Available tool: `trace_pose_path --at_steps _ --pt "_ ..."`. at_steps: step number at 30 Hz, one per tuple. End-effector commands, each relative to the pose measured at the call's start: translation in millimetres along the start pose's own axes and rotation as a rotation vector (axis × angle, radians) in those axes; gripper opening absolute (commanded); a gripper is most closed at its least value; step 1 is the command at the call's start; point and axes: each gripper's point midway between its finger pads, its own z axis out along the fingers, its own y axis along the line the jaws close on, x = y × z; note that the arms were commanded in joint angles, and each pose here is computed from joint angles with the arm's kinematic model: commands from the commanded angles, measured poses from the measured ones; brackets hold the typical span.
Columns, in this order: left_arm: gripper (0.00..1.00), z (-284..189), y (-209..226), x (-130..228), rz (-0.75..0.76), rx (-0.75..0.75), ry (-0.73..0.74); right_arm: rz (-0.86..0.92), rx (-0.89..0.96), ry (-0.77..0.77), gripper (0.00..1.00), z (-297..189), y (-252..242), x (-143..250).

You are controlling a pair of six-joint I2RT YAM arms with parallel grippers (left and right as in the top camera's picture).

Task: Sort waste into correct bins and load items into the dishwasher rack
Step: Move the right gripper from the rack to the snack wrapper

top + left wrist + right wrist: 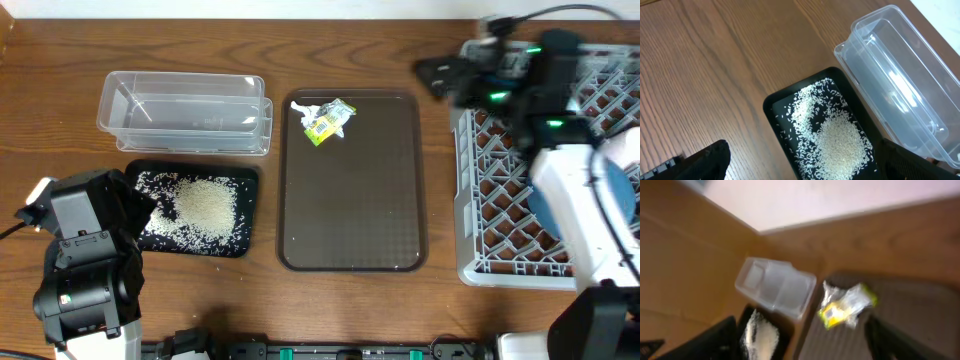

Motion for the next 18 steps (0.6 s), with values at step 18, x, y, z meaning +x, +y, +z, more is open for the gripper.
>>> trace_pose_path --at_steps 18 --pt "0.94 -3 1 -4 -0.008 -0.002 -0.012 0.054 0.349 0.089 0.8 176 -65 122"
